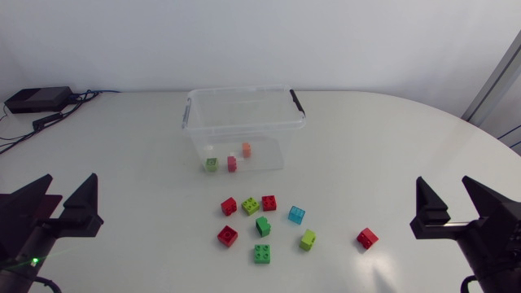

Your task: Pick up the duplo bricks and place them in the container

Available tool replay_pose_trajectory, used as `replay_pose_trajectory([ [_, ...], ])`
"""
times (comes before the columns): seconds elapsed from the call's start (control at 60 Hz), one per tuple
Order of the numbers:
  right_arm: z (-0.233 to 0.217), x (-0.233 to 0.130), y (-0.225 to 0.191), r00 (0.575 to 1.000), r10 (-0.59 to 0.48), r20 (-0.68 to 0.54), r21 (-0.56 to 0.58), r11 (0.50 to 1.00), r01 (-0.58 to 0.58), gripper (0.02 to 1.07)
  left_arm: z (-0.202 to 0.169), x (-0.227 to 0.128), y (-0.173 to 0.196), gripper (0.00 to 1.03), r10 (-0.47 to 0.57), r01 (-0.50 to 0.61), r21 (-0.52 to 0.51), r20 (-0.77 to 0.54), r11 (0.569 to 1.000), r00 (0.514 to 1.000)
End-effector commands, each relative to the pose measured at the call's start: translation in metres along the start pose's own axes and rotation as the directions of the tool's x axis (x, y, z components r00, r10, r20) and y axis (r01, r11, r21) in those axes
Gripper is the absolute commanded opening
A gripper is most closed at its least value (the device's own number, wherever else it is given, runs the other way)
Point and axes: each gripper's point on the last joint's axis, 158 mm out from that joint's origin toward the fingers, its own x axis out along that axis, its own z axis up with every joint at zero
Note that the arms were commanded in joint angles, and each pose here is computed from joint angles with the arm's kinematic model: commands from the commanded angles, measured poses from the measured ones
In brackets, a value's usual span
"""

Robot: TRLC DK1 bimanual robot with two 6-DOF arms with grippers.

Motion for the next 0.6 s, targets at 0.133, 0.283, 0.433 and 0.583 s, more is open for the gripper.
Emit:
replay_pose_trajectory([
  [0.133,0.029,0.003,0.001,1.000,0.008,0.003,-0.003,1.000,-0.008,1.02,0.041,0.014,-0.015,0.97,-0.054,0.053,-0.010,-0.138,0.999,0.989],
  [0.283,0.027,0.016,0.002,0.994,0.012,-0.111,-0.011,1.000,-0.013,1.02,0.014,0.033,-0.040,0.94,-0.108,0.139,0.035,-0.455,0.990,0.884],
  [0.433,0.010,0.027,0.003,0.947,0.010,-0.320,-0.028,0.999,-0.020,1.02,-0.039,0.035,-0.087,0.94,-0.196,0.326,0.037,-0.731,0.945,0.653],
  [0.583,-0.015,0.032,0.011,0.861,0.033,-0.507,-0.057,0.996,-0.072,1.02,-0.078,0.018,-0.134,0.95,-0.251,0.482,0.019,-0.835,0.876,0.489],
])
